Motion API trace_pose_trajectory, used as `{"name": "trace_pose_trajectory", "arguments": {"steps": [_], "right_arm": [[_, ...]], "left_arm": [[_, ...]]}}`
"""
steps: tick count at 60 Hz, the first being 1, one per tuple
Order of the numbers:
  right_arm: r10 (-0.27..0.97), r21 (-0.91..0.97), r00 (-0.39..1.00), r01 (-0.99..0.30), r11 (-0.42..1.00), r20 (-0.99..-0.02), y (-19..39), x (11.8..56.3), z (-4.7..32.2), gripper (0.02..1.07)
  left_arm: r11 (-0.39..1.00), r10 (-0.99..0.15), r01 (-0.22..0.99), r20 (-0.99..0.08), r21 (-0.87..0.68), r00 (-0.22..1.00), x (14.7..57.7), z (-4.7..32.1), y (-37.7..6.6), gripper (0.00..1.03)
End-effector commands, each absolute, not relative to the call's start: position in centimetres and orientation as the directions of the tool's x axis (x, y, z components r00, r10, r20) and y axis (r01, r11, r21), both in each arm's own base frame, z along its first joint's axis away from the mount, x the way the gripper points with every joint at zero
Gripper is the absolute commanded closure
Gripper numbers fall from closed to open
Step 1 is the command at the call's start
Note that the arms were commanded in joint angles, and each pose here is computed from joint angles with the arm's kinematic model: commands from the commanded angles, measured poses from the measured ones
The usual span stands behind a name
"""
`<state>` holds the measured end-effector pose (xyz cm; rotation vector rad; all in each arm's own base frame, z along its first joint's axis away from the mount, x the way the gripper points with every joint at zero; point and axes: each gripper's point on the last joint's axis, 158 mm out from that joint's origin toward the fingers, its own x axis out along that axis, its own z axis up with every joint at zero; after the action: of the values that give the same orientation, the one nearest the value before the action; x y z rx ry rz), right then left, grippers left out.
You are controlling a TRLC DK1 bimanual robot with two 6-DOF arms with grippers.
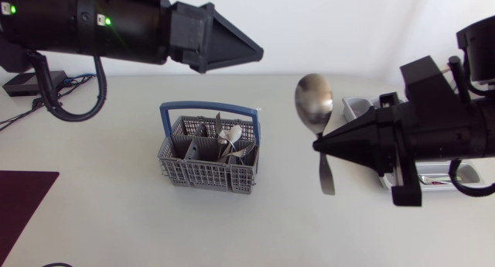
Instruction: Sort the cutlery from the basket into the organizer compartments.
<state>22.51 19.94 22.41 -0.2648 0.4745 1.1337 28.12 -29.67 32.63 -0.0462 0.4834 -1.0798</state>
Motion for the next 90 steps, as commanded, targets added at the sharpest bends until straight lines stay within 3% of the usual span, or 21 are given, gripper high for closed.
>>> {"name": "trace_pose_trajectory", "arguments": {"steps": [1,20,29,41,57,90], "right_arm": [[0.746,-0.006,0.438,-0.864,0.503,-0.502,17.1,25.0,22.3,1.01],[0.370,-0.145,0.773,-0.504,0.851,-0.515,2.5,38.1,20.6,1.01],[0.174,-0.183,0.826,-0.315,0.931,-0.537,-4.3,43.8,18.0,1.01],[0.030,-0.164,0.821,-0.150,0.975,-0.570,-11.3,49.1,14.9,1.01],[-0.107,-0.207,0.788,-0.026,0.978,-0.606,-15.3,52.6,10.5,1.01],[-0.174,-0.201,0.642,0.032,0.979,-0.746,-18.5,54.8,1.0,1.01]], "left_arm": [[0.530,-0.829,0.813,-0.345,-0.241,0.439,29.1,33.9,-28.4,0.20],[0.609,-0.641,0.793,-0.592,-0.005,0.488,29.5,24.5,-26.5,0.20],[0.614,-0.576,0.788,-0.655,0.048,0.489,29.5,21.2,-25.7,0.20],[0.608,-0.533,0.789,-0.689,0.090,0.490,29.1,19.3,-25.3,0.20],[0.601,-0.515,0.791,-0.703,0.112,0.491,28.9,18.5,-25.0,0.20],[0.590,-0.496,0.798,-0.726,0.122,0.477,28.1,16.9,-24.2,0.21]]}}
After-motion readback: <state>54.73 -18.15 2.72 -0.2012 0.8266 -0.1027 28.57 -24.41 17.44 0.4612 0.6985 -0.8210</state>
